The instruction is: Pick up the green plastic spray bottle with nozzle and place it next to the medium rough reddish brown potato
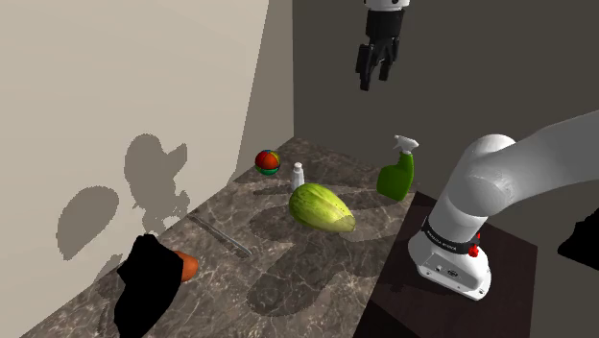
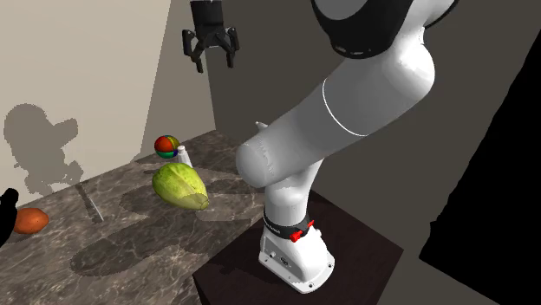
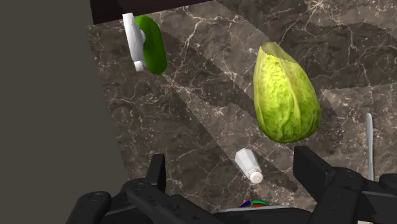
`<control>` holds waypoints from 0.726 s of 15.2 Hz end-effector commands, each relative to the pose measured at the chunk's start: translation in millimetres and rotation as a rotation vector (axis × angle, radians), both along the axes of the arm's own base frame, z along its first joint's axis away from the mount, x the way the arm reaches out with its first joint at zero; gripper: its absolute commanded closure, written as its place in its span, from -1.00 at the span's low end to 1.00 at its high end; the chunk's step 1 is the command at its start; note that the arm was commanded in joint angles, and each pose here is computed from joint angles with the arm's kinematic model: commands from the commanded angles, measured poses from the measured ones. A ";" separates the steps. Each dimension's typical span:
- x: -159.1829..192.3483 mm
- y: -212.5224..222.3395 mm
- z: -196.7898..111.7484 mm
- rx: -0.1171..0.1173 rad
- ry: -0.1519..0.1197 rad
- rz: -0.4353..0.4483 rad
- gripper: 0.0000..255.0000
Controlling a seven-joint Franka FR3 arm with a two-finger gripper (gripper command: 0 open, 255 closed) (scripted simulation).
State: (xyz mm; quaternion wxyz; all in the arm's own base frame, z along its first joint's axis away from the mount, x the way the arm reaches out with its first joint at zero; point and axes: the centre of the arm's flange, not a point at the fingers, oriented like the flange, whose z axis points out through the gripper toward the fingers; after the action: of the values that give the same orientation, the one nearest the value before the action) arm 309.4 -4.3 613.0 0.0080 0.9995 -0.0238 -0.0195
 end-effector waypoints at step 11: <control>-74.0 -59.0 -93.8 0.011 -0.007 0.022 -1.00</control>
State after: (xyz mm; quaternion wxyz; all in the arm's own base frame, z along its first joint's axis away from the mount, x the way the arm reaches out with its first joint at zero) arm 243.9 -57.7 530.2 0.0030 0.9997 -0.0150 -0.0166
